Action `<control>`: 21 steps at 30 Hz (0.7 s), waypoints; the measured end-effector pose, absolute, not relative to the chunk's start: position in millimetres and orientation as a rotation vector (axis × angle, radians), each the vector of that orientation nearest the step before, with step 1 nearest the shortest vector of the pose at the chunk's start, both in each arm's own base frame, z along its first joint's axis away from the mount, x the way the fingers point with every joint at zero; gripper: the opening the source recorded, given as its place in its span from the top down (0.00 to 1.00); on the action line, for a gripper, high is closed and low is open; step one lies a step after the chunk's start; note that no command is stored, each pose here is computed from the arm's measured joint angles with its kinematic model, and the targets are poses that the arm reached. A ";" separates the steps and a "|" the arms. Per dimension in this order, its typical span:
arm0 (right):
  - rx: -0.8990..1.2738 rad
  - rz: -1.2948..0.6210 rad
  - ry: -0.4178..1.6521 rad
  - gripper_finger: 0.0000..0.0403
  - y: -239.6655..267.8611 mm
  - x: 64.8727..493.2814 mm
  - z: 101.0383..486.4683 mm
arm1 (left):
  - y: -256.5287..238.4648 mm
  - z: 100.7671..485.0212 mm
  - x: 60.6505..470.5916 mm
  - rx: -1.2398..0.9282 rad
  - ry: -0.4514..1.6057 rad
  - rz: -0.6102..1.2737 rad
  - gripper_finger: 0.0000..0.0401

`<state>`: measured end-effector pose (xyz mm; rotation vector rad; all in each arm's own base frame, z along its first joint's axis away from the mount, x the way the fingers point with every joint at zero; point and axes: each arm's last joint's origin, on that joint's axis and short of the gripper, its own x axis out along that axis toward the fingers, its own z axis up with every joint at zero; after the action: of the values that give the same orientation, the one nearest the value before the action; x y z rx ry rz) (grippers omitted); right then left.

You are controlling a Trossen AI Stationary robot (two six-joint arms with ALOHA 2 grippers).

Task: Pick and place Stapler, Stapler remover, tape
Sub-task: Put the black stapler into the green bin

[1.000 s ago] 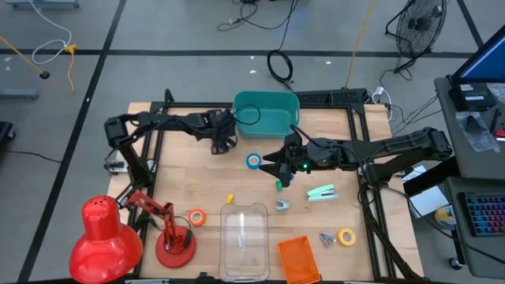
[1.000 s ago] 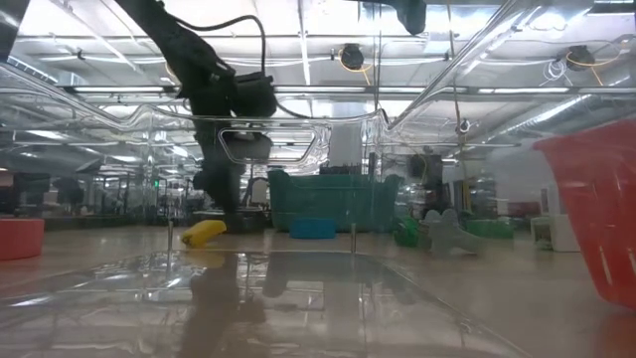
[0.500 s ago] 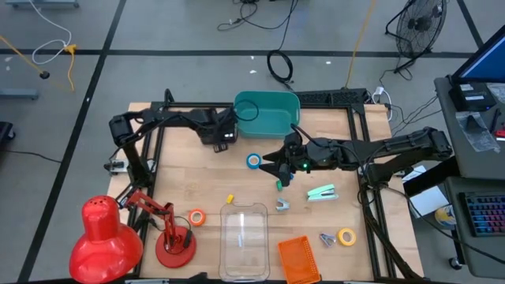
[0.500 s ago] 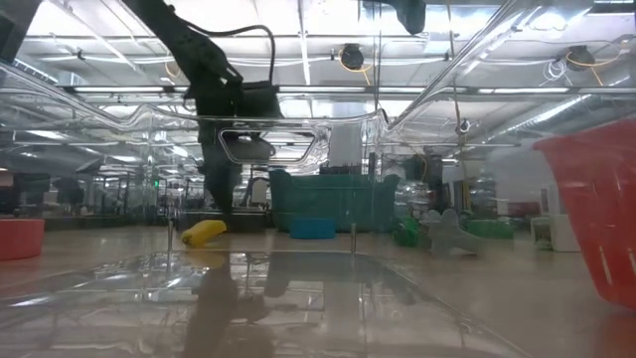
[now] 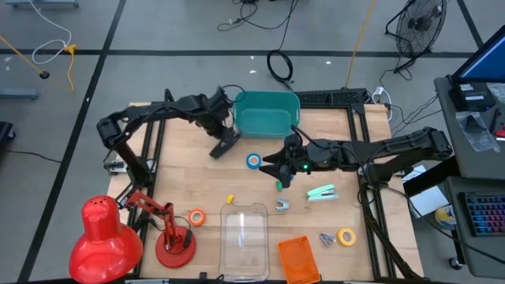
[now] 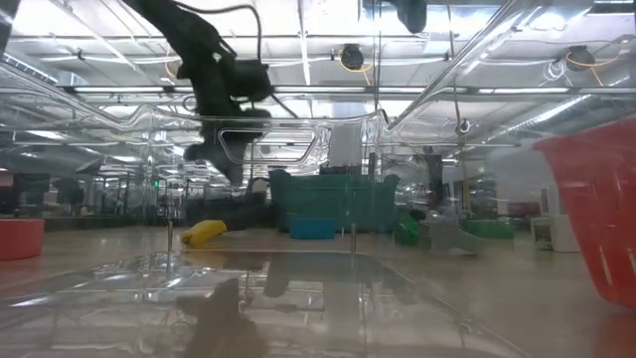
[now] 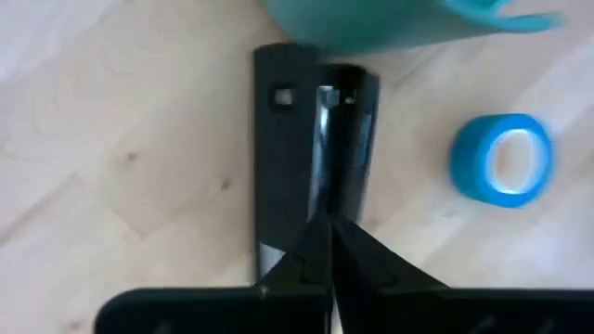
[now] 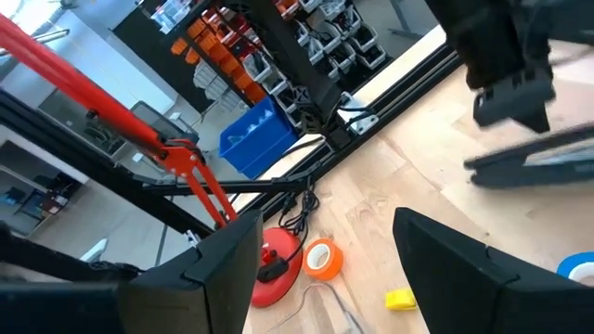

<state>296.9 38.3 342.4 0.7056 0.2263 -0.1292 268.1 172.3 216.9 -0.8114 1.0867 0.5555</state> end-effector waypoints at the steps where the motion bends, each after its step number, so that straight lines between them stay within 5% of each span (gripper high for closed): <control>1: 0.708 -0.127 0.227 0.41 39.1 296.8 342.4 | 171.6 222.7 264.8 -0.819 1.072 0.560 0.99; 11: 0.725 -0.111 0.233 0.41 44.5 296.1 342.4 | 161.5 258.8 238.3 -0.748 1.036 0.604 0.98; 16: 0.724 -0.106 0.236 0.41 46.3 295.8 342.4 | 139.9 254.0 253.8 -0.652 1.099 0.465 0.95; 21: 0.723 -0.095 0.240 0.41 49.6 295.2 342.4 | 129.0 233.4 271.6 -0.534 1.111 0.519 0.99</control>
<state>295.2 49.6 342.4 0.7230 0.2395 -0.0952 271.6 129.0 233.4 -0.5341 1.1113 0.5190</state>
